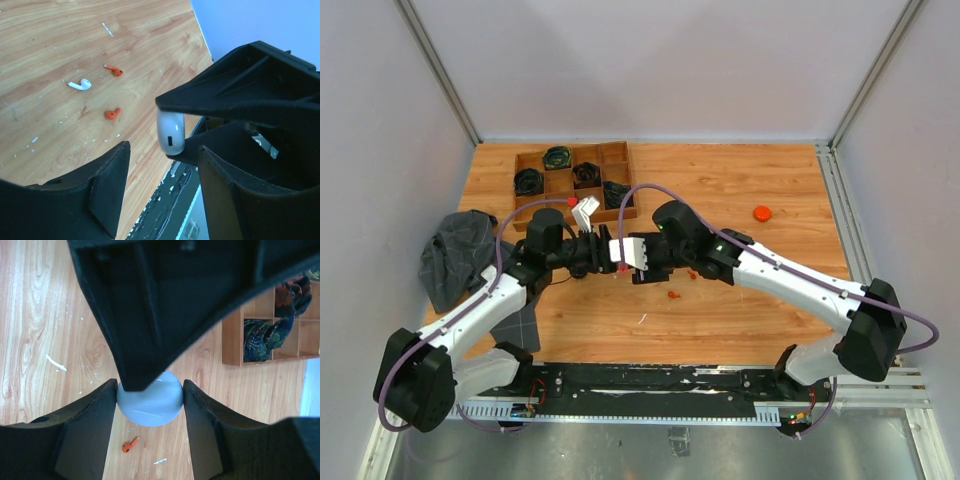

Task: Insert the wireless bluetooth earbuds into the charging case
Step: Pick up the charging case at the center of the board.

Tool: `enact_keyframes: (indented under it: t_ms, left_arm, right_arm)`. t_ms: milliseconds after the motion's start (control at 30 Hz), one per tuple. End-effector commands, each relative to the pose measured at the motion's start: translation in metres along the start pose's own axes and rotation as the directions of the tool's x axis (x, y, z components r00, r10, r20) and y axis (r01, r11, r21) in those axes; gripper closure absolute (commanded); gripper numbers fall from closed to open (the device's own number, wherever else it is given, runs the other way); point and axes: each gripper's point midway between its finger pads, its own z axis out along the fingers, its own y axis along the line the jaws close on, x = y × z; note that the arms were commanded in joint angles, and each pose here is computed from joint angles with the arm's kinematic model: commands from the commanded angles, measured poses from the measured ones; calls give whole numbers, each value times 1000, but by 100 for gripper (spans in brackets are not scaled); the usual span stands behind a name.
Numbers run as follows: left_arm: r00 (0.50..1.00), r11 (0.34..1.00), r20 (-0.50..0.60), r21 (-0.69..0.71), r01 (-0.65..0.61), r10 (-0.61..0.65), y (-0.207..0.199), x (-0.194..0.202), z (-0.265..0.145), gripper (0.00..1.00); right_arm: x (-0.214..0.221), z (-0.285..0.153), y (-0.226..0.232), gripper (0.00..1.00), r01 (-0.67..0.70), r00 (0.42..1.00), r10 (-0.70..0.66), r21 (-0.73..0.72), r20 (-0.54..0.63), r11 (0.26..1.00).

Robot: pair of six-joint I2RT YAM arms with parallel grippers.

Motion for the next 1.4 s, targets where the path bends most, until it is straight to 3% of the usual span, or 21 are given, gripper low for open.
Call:
enact_keyframes:
  t_ms: [0,267,533,667,833,933,1100,1367]
  left_arm:
    - [1000,997,-6,76,-13,13,-12,1,4,40]
    - [1000,996,-22,91,3,-1,-9,7,9,56]
    - [999,996,23,82,-37,36,-11,0,5,93]
    - [994,995,81,61,-77,72,-11,-8,1,98]
    - [980,991,174,75,-112,97,-15,-17,-4,100]
    - [963,986,246,91,-139,112,-21,-24,-10,100]
    - [915,971,369,108,-214,161,-35,-38,-24,100]
    - [822,930,524,138,-340,223,-61,-52,-49,100]
  right_arm:
    - [-26,5,-1,45,87,994,-86,-18,68,996]
    - [-34,10,4,44,114,990,-110,-42,92,993]
    - [-21,9,1,31,119,992,-118,-14,41,993]
    - [-20,-1,-3,25,68,997,-68,11,47,998]
    - [-30,-21,-8,23,-89,984,85,19,156,996]
    - [-39,-37,-11,23,-189,947,183,0,264,982]
    - [-48,-62,-22,25,-360,837,337,-29,431,932]
    - [-64,-66,-32,29,-539,650,499,-116,573,835]
